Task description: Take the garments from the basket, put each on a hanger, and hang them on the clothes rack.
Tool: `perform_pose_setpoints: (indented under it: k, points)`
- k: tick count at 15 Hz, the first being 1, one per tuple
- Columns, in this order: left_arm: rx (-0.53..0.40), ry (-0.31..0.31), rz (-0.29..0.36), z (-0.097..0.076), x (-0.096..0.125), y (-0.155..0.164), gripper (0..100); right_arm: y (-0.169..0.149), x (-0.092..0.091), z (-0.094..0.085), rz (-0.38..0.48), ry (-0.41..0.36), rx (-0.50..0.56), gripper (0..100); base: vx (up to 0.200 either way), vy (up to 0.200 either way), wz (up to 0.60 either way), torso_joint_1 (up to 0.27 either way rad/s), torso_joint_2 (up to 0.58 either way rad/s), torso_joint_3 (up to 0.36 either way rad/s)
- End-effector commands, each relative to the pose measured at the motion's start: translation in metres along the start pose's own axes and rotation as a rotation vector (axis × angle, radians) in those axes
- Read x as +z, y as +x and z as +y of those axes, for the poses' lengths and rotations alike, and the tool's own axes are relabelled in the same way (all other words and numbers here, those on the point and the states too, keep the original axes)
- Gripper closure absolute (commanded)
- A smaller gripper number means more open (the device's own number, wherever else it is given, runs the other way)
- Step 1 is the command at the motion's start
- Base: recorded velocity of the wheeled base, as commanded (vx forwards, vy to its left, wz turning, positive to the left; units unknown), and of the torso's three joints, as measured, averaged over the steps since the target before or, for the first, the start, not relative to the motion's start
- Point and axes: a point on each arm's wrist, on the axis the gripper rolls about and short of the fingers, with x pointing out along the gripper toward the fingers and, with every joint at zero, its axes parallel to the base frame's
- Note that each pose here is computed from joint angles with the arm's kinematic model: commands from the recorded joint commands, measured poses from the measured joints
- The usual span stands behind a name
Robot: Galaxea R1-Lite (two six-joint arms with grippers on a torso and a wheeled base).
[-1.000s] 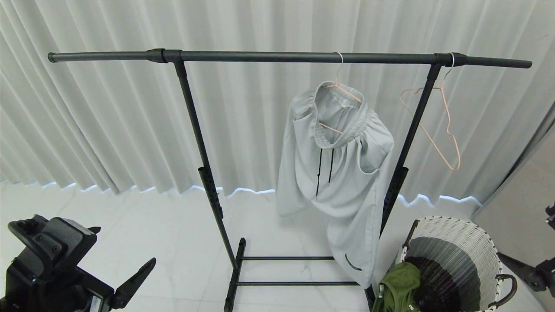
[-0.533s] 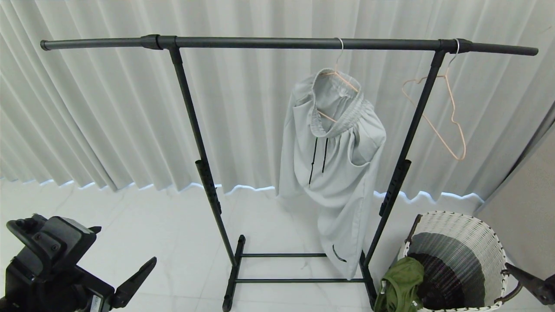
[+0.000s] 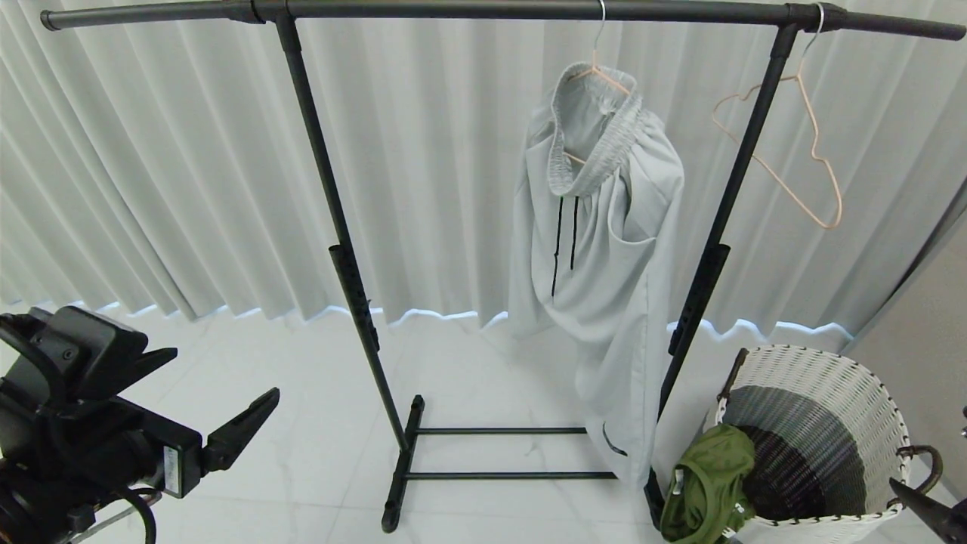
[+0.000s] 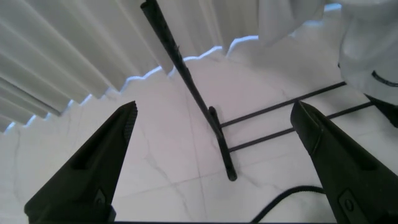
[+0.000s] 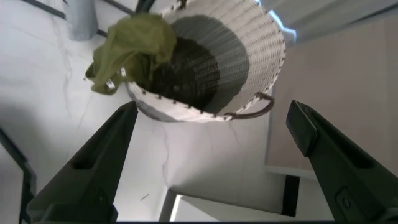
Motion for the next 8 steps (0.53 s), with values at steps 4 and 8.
perform_pose_setpoints:
  k: [4, 8]
  points:
    - [-0.02, 0.01, 0.0, -0.002, 0.0019, 0.0035, 0, 0.0027, -0.0072, -0.0006, 0.048, 0.001, -0.02, 0, 0.0, 0.0, 0.0, -0.178, 0.47, 0.295]
    - [-0.032, 0.015, -0.007, -0.0036, 0.0034, 0.0036, 0, 0.0045, -0.0149, 0.0029, 0.079, -0.003, -0.024, 0, 0.0, 0.0, 0.0, -0.149, 0.45, 0.301]
